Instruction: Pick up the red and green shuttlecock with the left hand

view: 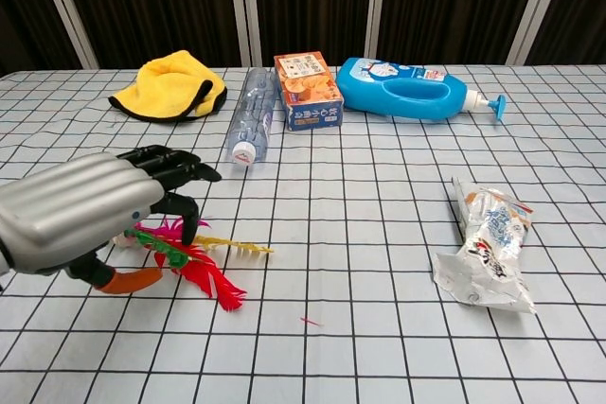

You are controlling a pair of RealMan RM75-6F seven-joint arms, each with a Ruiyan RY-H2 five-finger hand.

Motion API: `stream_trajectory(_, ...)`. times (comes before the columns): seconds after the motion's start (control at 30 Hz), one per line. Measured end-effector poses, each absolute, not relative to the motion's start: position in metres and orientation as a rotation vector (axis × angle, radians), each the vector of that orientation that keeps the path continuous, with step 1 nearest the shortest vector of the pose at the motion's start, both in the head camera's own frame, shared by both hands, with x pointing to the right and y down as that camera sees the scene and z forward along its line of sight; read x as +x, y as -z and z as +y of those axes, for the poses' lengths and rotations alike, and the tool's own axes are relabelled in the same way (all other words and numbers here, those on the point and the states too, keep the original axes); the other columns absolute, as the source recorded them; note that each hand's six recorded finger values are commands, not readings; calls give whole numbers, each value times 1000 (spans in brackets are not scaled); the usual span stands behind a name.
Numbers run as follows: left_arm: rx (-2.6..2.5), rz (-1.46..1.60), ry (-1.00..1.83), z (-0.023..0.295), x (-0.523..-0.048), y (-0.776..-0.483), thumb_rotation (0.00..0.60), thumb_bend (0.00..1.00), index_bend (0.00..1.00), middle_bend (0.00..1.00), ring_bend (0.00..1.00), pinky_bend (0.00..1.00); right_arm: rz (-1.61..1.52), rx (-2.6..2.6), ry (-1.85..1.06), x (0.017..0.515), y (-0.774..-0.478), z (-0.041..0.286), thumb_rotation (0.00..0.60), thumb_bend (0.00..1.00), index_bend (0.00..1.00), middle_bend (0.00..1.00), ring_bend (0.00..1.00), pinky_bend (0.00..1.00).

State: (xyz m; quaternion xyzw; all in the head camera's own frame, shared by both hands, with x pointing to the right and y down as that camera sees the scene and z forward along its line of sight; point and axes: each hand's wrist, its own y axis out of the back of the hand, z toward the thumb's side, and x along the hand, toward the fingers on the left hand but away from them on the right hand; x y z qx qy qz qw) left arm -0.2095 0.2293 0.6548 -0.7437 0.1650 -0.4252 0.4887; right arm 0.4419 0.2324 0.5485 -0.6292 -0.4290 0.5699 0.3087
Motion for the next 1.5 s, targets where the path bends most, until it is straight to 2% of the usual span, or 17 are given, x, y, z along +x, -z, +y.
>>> stream_trajectory(0.47,-1830,417,1083,228,-196,-668,600,493,510,78,0,0,-1144,-1663,-1509,444,-547,233,600,334,0,0,0,0)
stream_trajectory(1.03,-1832,440,1098,226,-201,-670,600,621,566,101,0,0,-1140,-1660,-1510,444,-547,233,600,334,0,0,0,0)
stream_trajectory(1.23,-1821,466,1098,219,-205,-665,600,621,570,101,0,0,-1142,-1659,-1511,444,-547,233,600,334,0,0,0,0)
stream_trajectory(1.5,-1789,560,1084,194,-216,-644,600,622,571,104,0,0,-1138,-1658,-1512,444,-547,233,600,334,0,0,0,0)
